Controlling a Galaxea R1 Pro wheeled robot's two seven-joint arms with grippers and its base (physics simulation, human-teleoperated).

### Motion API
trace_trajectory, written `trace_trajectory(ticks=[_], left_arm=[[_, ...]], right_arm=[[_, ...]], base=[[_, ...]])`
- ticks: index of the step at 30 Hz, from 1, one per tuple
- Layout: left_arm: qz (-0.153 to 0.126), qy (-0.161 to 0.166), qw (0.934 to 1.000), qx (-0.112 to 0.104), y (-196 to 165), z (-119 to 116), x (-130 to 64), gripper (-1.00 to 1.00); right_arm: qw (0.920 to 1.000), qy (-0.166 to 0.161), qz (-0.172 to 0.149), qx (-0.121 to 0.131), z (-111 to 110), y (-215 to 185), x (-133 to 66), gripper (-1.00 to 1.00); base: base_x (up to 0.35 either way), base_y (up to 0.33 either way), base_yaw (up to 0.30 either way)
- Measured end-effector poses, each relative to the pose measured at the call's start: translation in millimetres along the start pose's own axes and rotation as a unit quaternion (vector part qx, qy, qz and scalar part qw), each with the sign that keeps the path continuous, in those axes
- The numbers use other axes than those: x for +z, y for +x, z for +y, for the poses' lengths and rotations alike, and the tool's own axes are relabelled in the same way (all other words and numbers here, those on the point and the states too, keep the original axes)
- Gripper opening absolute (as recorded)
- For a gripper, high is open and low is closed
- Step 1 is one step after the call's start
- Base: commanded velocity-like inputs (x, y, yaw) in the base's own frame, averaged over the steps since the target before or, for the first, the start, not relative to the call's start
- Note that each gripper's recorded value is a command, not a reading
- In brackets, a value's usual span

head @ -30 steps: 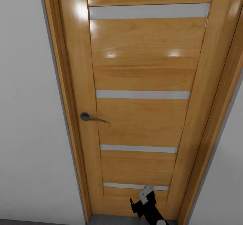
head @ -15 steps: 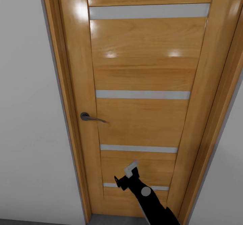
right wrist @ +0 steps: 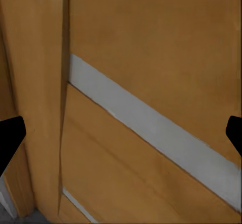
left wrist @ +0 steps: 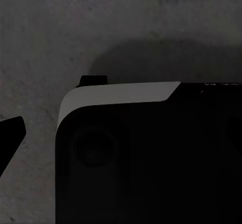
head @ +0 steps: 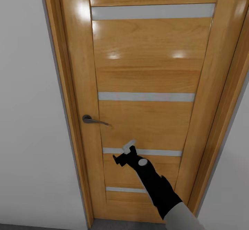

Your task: Move the two storage containers from the living room to the garage. In the garage, place one container on the floor and stack the other container on top of it (either order is fine).

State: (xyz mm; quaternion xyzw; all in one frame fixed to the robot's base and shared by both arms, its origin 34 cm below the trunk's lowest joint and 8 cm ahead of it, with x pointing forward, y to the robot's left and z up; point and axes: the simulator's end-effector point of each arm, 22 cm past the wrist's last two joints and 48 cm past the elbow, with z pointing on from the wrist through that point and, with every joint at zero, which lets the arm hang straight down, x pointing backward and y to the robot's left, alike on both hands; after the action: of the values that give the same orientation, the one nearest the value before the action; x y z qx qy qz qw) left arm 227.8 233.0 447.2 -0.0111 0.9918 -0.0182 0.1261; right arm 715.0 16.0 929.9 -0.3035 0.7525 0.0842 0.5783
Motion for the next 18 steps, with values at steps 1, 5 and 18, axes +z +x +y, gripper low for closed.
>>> trace_trajectory(ticks=[1, 5, 18], left_arm=[[0.000, 0.000, 1.0000, 0.000, 0, 0, 0.0, 1.00], [0.000, 0.000, 1.0000, 0.000, 0, 0, 0.0, 1.00], [0.000, 0.000, 1.0000, 0.000, 0, 0, 0.0, 1.00]], right_arm=[[1.0000, 0.001, 0.001, -0.002, -2, -1, 1.5, 1.00], [0.9994, 0.012, 0.021, -0.027, -30, -13, 19.4, 1.00], [0.9967, 0.029, 0.039, -0.066, -53, -20, 28.9, 1.00]], base=[[0.000, 0.000, 0.000], [0.000, 0.000, 0.000], [0.000, 0.000, 0.000]])
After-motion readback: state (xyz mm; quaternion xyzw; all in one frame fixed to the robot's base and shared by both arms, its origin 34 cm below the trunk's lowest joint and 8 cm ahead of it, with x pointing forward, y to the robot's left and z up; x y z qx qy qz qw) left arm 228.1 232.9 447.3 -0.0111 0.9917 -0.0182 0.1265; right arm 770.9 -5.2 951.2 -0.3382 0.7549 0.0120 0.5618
